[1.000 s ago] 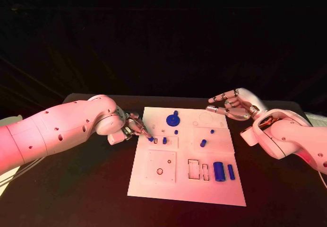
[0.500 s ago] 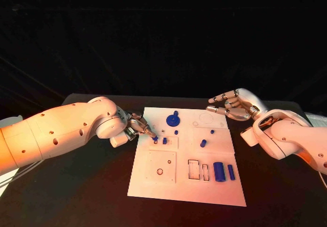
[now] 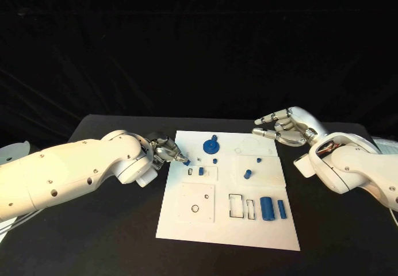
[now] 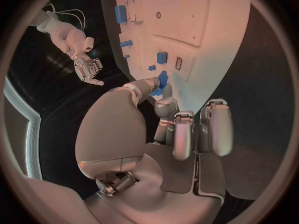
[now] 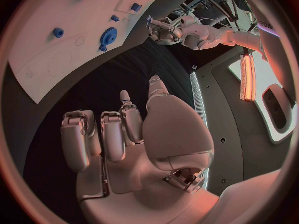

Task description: Assemble the parts on the task board

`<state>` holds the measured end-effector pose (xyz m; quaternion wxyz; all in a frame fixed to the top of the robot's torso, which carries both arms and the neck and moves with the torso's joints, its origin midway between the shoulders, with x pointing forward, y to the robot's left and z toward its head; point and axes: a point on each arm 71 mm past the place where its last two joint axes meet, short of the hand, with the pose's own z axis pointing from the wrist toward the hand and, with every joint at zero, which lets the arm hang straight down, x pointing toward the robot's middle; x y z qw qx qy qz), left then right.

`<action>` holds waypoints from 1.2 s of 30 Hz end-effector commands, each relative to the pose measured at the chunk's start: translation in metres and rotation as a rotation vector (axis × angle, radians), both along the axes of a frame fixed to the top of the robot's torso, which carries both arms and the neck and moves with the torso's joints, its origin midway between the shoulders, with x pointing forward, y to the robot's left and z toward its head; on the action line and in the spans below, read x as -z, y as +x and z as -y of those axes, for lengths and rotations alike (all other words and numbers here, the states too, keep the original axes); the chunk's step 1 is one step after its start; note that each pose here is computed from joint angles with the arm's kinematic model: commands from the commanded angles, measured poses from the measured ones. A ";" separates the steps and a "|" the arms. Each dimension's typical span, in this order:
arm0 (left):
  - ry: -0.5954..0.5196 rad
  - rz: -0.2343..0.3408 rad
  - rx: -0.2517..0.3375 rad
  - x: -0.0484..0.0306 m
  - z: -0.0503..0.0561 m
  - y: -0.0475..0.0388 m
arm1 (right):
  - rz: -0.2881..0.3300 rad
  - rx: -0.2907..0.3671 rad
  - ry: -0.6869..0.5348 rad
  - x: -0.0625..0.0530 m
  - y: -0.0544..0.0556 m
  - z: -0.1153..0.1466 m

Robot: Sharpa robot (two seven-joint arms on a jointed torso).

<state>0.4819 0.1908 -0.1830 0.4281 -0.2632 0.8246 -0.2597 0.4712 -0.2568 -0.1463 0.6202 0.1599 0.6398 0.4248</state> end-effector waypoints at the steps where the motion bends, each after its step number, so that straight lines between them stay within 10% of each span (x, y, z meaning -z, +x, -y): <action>1: -0.005 0.099 -0.067 -0.0042 -0.002 -0.0025 | 0.004 -0.008 -0.001 -0.001 -0.001 -0.001; 17: 0.016 0.085 -0.112 0.0124 0.005 -0.0154 | 0.006 -0.006 -0.001 -0.001 -0.001 0.000; 36: 0.083 0.091 -0.112 0.0240 0.018 -0.0096 | 0.008 -0.008 -0.001 -0.002 -0.001 -0.001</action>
